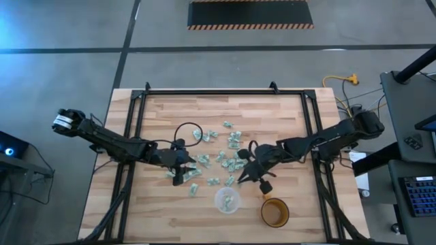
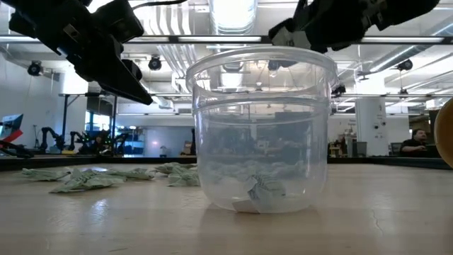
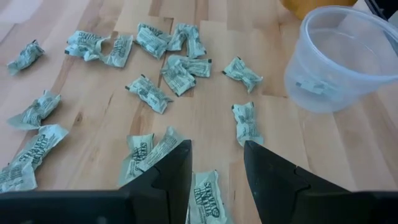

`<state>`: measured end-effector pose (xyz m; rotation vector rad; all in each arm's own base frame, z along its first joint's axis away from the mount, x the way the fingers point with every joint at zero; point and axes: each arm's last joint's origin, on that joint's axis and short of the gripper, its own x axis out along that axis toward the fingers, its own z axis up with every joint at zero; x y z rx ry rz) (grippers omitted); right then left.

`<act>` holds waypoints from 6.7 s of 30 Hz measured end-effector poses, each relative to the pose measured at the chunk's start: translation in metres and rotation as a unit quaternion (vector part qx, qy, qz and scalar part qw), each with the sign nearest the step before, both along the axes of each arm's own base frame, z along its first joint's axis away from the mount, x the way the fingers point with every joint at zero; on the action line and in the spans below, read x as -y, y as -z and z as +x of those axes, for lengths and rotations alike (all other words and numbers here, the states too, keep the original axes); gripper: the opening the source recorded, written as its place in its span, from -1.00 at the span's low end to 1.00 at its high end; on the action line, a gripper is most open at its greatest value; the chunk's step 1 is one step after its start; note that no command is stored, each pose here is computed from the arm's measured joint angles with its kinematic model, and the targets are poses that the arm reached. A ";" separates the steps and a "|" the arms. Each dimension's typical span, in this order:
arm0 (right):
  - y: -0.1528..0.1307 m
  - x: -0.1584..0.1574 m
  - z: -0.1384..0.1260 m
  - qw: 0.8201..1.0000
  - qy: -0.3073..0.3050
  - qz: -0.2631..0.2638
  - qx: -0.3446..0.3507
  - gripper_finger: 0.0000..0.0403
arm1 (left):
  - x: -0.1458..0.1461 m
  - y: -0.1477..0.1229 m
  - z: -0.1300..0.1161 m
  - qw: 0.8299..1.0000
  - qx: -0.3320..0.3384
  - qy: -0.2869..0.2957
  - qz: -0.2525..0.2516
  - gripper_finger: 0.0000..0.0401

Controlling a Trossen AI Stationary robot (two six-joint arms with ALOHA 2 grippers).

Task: Pick and place Stevia / Truvia into bins
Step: Put the stevia packet into the transparent bin

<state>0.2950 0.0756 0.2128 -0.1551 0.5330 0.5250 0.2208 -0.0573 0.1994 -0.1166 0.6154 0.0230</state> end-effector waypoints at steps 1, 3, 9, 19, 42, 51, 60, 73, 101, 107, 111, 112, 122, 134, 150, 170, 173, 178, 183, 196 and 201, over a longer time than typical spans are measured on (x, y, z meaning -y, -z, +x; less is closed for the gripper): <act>0.000 -0.002 0.002 1.000 -0.005 0.000 0.011 -0.93 | 0.000 0.000 0.000 1.000 0.000 0.000 0.000 -0.36; 0.002 -0.007 0.004 1.000 -0.020 0.001 0.018 -0.93 | 0.000 0.000 0.000 1.000 0.000 0.000 0.000 -0.36; 0.010 -0.019 0.011 0.997 -0.057 0.011 0.045 -0.93 | 0.000 0.002 0.001 1.000 -0.003 0.000 0.001 -0.36; 0.022 -0.024 0.023 0.997 -0.050 0.028 0.044 -0.61 | 0.001 0.011 0.005 1.000 -0.023 0.000 0.006 -0.36; 0.002 -0.011 0.013 0.984 0.072 -0.138 -0.089 -0.52 | 0.008 0.053 0.025 0.993 -0.117 0.001 -0.001 -0.36; 0.009 -0.010 0.009 0.982 0.071 -0.142 -0.101 -0.59 | 0.011 0.073 0.036 0.988 -0.154 0.001 0.024 -0.36; 0.011 -0.009 0.007 0.980 0.070 -0.147 -0.113 -0.63 | 0.012 0.054 0.043 0.991 -0.120 0.029 0.045 -0.80; 0.016 -0.004 0.003 0.969 0.102 -0.176 -0.142 -0.66 | 0.011 0.053 0.039 0.989 -0.137 0.019 0.044 -0.96; 0.016 -0.004 0.003 0.968 0.116 -0.163 -0.148 -0.68 | 0.013 0.071 0.041 0.984 -0.176 0.024 0.021 -0.35; 0.016 -0.004 0.003 0.968 0.118 -0.161 -0.149 -0.69 | 0.013 0.070 0.041 0.984 -0.175 0.024 0.022 -0.44; 0.016 -0.004 0.003 0.968 0.120 -0.159 -0.151 -0.68 | 0.013 0.070 0.041 0.984 -0.173 0.024 0.021 -0.72; 0.016 -0.004 0.002 0.968 0.121 -0.158 -0.151 -0.68 | 0.013 0.069 0.041 0.984 -0.173 0.024 0.021 -0.80; 0.018 -0.003 0.001 0.968 0.123 -0.157 -0.155 -0.68 | 0.015 0.061 0.049 0.987 -0.157 0.026 0.034 -0.98; 0.019 -0.003 0.000 0.967 0.123 -0.159 -0.160 -0.70 | 0.032 0.002 0.069 0.993 -0.038 0.091 0.072 -1.00; 0.019 -0.003 0.000 0.966 0.108 -0.179 -0.152 -0.71 | 0.075 0.004 0.098 0.956 0.137 0.252 0.058 -1.00; 0.020 0.009 0.002 0.956 0.138 -0.212 -0.151 -0.72 | 0.061 -0.017 0.104 0.957 0.062 0.235 0.157 -0.16; 0.020 0.021 0.004 0.952 0.161 -0.206 -0.162 -0.72 | 0.044 -0.029 0.087 0.963 0.015 0.186 0.196 -0.12; 0.021 0.055 0.008 0.942 0.208 -0.195 -0.176 -0.72 | 0.021 -0.038 0.065 0.973 -0.002 0.111 0.205 -0.12; 0.026 0.086 0.009 0.946 0.205 -0.159 -0.196 -0.72 | 0.011 -0.040 0.049 0.980 0.011 0.076 0.181 -0.12; 0.026 0.148 0.010 0.941 0.260 -0.144 -0.164 -0.50 | -0.004 -0.055 0.024 0.960 0.014 0.034 0.277 -0.12; 0.017 0.166 0.017 0.934 0.331 -0.094 -0.100 -0.31 | -0.017 -0.054 0.018 0.947 -0.027 -0.010 0.321 -0.12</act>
